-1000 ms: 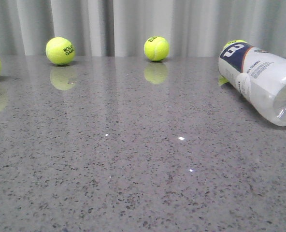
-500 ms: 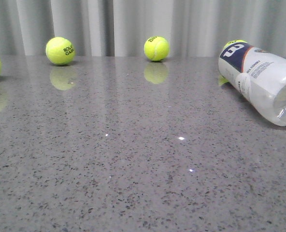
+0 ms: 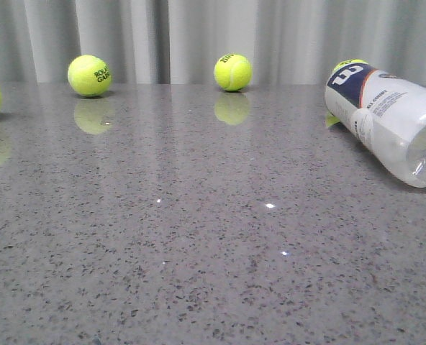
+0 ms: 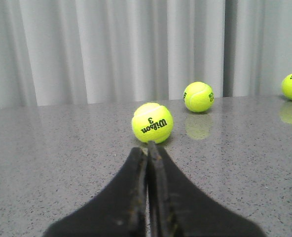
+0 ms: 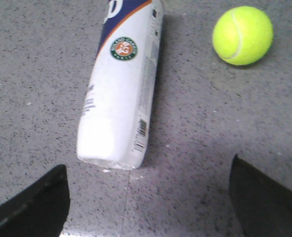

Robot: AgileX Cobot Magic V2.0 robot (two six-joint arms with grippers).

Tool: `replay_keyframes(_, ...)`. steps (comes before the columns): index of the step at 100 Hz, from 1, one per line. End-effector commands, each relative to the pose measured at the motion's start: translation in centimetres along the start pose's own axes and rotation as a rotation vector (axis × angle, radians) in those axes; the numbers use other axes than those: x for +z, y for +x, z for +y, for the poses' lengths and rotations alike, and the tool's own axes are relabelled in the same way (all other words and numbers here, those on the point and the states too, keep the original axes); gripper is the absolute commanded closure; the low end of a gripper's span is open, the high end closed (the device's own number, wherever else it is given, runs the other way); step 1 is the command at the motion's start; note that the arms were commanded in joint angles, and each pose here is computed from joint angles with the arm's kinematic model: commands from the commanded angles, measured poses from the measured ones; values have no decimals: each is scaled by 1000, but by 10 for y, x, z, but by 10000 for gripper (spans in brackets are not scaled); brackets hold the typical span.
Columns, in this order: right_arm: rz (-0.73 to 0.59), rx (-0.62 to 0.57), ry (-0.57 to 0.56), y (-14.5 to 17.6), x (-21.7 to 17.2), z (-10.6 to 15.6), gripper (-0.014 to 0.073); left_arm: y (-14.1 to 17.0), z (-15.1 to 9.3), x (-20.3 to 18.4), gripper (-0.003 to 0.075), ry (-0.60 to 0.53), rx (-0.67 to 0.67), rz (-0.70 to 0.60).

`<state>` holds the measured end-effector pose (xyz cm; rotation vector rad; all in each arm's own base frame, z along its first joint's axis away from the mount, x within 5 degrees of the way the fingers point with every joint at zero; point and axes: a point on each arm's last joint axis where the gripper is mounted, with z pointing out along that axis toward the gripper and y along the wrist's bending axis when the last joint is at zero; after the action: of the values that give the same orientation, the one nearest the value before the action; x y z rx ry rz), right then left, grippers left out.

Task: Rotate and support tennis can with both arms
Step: 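Lower the right gripper over the white Wilson can and close on it, then lift the can with the right gripper and carry it toward the table center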

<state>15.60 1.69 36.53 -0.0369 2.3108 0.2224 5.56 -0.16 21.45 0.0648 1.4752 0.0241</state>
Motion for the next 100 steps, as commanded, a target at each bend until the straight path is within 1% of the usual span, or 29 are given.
replay_keyframes(1,-93,-7,-37,-27,4,3,-52,7,-1,-2,741,0,-9,-66)
replay_keyframes(11,-70,-4,-49,-44,26,2,-52,7,-1,-2,741,0,-9,-66)
replay_keyframes(29,-24,-55,-82,-69,67,11,-52,7,-1,-2,741,0,-9,-66)
replay_keyframes(48,29,-59,-86,-85,115,14,-52,7,-1,-2,741,0,-9,-66)
replay_keyframes(61,87,-48,-79,-86,146,11,-52,7,-1,-2,741,0,-9,-66)
replay_keyframes(79,179,-34,-71,-75,181,6,-52,7,-1,-2,741,0,-9,-66)
replay_keyframes(95,214,-31,-72,-71,188,5,-48,7,-1,-2,741,0,-9,-66)
replay_keyframes(100,215,-32,-72,-71,188,5,-27,7,-1,-2,741,0,-9,-66)
